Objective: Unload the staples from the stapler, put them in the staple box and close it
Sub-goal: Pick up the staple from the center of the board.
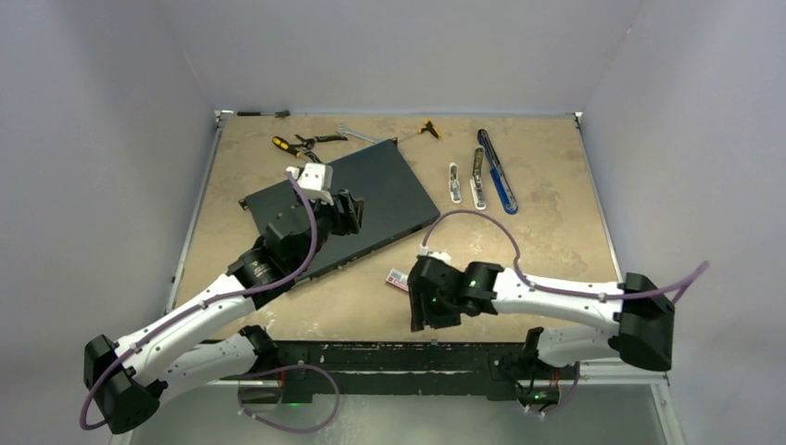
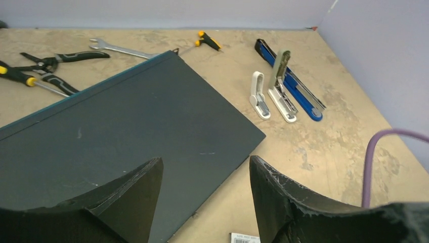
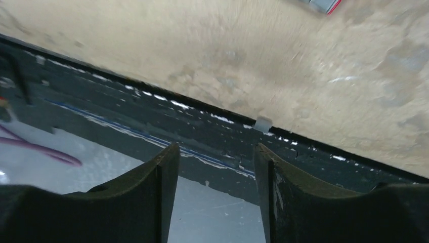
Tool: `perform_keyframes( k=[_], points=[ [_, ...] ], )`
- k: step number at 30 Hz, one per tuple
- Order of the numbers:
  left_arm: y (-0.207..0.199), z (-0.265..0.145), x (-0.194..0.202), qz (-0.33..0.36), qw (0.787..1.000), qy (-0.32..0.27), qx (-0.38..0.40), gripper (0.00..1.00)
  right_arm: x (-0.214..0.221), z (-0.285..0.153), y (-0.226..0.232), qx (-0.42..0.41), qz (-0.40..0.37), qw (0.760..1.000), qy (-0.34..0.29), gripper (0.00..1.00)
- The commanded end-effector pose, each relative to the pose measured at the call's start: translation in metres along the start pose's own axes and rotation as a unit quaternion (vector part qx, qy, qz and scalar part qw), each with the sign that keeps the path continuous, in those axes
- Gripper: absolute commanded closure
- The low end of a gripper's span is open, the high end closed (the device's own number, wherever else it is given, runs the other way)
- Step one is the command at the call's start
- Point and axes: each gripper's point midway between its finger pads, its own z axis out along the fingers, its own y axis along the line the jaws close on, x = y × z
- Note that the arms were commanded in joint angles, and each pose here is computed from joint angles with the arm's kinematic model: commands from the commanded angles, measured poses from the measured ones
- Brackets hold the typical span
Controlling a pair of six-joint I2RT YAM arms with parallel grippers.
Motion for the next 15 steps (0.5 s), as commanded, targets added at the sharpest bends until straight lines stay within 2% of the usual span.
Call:
perform_keyframes(
  k=[1, 6, 15],
  points=[
    [0.018, -0.009, -0.032, 0.003, 0.998, -0.047, -0.048, 0.38, 0.033, 0.02, -0.011, 0.064, 0.001, 0.997, 0.04, 0.42],
    [0.025, -0.005, -0.026, 0.004, 0.997, -0.041, -0.063, 0.38, 0.038, 0.032, -0.036, 0.154, -0.014, 0.987, 0.04, 0.43],
    [0.031, 0.006, -0.02, -0.008, 0.998, -0.027, -0.057, 0.38, 0.043, 0.049, -0.035, 0.164, -0.005, 0.985, 0.051, 0.51]
  ],
)
